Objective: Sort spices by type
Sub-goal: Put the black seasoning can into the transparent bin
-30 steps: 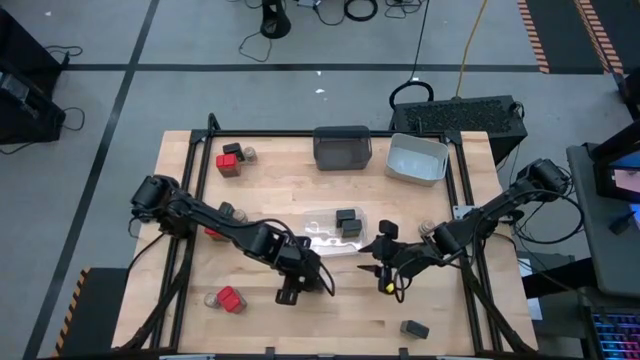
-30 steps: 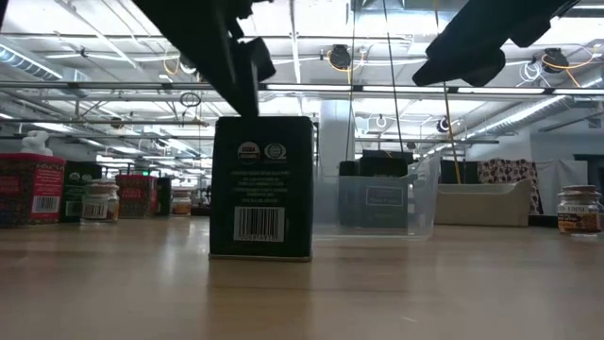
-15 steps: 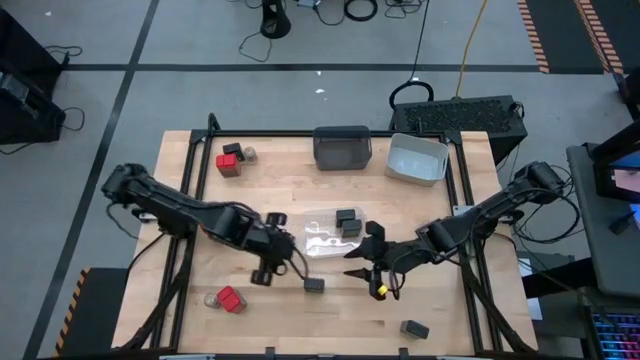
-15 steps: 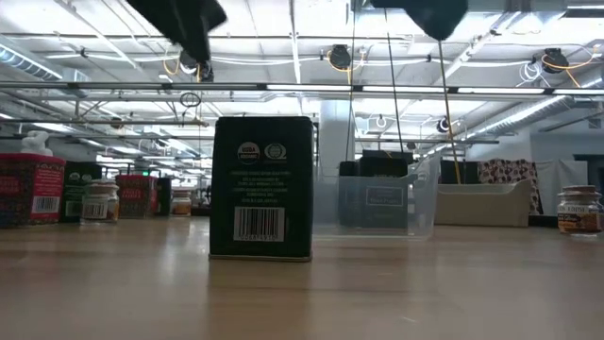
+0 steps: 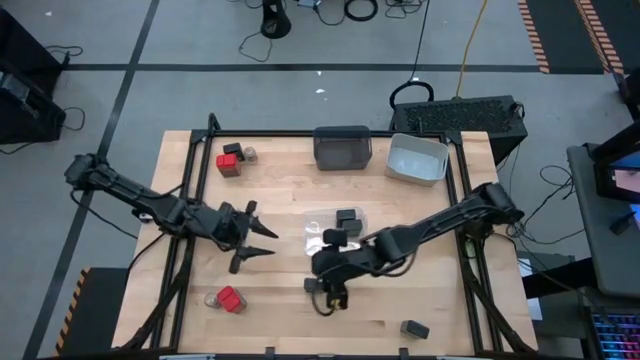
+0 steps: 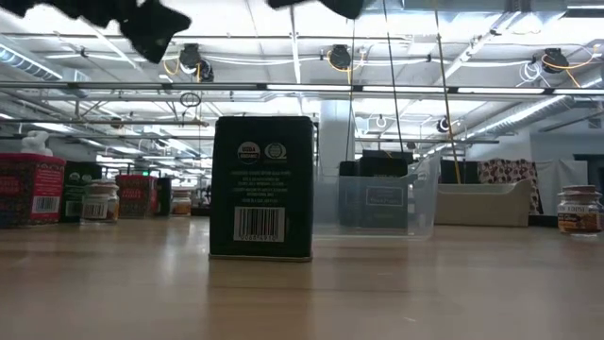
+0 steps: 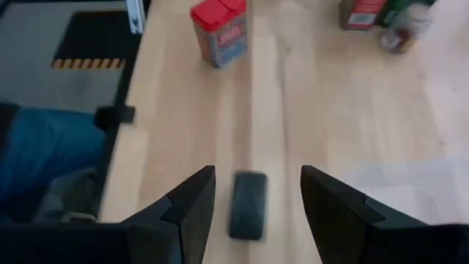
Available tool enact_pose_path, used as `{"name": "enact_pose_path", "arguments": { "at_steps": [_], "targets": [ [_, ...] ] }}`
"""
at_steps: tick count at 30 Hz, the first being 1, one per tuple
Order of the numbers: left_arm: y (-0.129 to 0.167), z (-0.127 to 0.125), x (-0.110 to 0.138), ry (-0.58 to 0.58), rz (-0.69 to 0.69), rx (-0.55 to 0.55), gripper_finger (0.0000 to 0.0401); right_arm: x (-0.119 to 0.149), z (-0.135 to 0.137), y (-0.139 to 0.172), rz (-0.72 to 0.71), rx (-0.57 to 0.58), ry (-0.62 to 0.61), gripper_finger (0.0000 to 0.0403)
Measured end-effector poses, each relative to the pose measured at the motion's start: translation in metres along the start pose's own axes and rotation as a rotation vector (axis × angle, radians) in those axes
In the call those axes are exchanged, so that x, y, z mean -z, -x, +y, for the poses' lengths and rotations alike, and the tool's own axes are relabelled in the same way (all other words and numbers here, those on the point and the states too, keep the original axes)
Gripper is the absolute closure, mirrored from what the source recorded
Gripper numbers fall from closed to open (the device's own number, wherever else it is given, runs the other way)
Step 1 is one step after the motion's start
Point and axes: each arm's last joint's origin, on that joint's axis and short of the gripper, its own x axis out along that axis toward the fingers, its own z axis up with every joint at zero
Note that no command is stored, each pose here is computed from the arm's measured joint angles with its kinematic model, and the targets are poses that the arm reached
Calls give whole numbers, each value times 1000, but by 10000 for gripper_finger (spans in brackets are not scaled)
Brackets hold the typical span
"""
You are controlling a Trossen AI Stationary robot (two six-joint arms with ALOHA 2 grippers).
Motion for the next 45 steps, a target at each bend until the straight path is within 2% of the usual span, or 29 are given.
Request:
{"name": "enact_pose_path", "arguments": {
  "at_steps": [7, 13, 20, 26, 31, 45],
  "targets": [
    [0, -6, 7, -86, 8, 47, 195, -8, 3, -31, 166, 47, -74, 220],
    [1, -10, 10, -109, 28, 94, 195, -13, 3, -57, 236, 40, -111, 211],
    [2, -17, 11, -119, 33, 128, 195, -7, 0, -64, 316, 77, -126, 202],
    [3, -21, 11, -125, 33, 146, 195, -5, 0, -63, 320, 101, -145, 202],
    [3, -21, 11, -125, 32, 143, 195, 7, -1, -73, 336, 148, -139, 202],
    [3, -21, 11, -126, 32, 141, 195, 5, 6, -72, 283, 138, -130, 202]
  ]
}}
